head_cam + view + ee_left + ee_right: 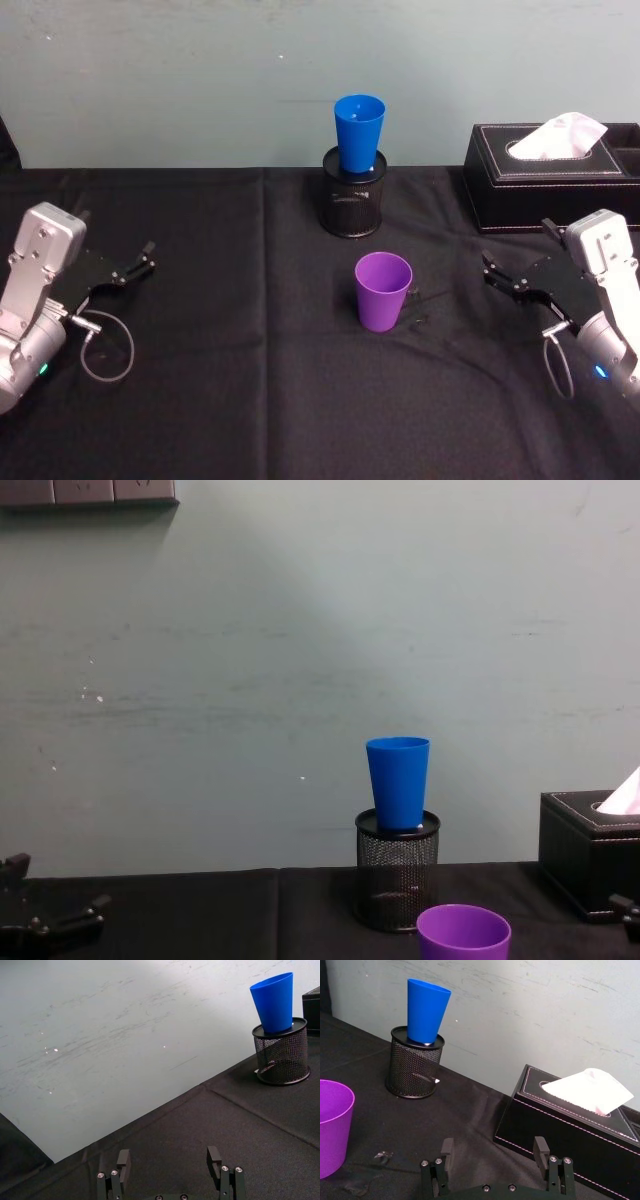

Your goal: Pick up one cup with a gripper and tap it against the other cup.

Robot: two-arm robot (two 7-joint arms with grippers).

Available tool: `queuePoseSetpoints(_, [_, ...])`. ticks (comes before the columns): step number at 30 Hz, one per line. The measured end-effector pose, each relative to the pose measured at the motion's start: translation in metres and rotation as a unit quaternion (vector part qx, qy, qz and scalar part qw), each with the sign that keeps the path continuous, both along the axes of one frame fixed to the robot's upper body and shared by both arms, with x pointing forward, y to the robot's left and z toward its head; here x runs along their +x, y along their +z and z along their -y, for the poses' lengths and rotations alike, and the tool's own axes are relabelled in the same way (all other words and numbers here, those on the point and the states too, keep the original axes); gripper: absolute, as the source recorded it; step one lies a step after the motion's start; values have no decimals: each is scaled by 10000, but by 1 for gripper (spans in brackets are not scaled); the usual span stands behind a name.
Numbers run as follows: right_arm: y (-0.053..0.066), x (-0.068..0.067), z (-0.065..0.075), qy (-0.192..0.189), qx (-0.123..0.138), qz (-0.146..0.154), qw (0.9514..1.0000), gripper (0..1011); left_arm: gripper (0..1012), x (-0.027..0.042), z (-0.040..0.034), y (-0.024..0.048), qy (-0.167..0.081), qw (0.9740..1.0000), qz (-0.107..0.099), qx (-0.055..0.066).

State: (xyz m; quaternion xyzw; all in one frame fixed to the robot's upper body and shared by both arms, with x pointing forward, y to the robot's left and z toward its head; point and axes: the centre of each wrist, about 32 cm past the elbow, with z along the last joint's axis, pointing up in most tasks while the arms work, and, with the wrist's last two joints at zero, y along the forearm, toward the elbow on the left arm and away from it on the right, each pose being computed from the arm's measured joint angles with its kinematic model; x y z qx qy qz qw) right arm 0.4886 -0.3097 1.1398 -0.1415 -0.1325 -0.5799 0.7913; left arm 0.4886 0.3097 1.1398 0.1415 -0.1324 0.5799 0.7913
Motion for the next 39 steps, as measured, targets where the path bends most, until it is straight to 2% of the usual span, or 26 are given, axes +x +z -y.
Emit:
queuePoseSetpoints(11, [1, 0, 1, 0, 2, 2, 10000, 1000, 1000, 0, 0, 0, 0, 10000, 0, 0])
queuePoseSetpoints(15, [39, -13, 5, 61, 55, 103, 9999, 1000, 1000, 0, 0, 0, 0, 10000, 0, 0])
queuePoseSetpoints(22, [166, -76, 9, 198, 318, 285, 9989, 1000, 1000, 0, 0, 0, 0, 10000, 0, 0])
queuePoseSetpoints(26, [224, -133, 49, 492, 580, 232, 9968, 1000, 1000, 0, 0, 0, 0, 10000, 0, 0])
queuePoseSetpoints(29, [245, -188, 87, 911, 829, 54, 9924, 1000, 1000, 0, 0, 0, 0, 10000, 0, 0])
queuePoseSetpoints(32, [236, -245, 100, 1424, 1135, -231, 9830, 1000, 1000, 0, 0, 0, 0, 10000, 0, 0])
queuePoseSetpoints(36, [180, -289, 65, 1841, 1351, -527, 9721, 1000, 1000, 0, 0, 0, 0, 10000, 0, 0])
queuePoseSetpoints(39, [124, -298, 34, 1974, 1406, -696, 9677, 1000, 1000, 0, 0, 0, 0, 10000, 0, 0])
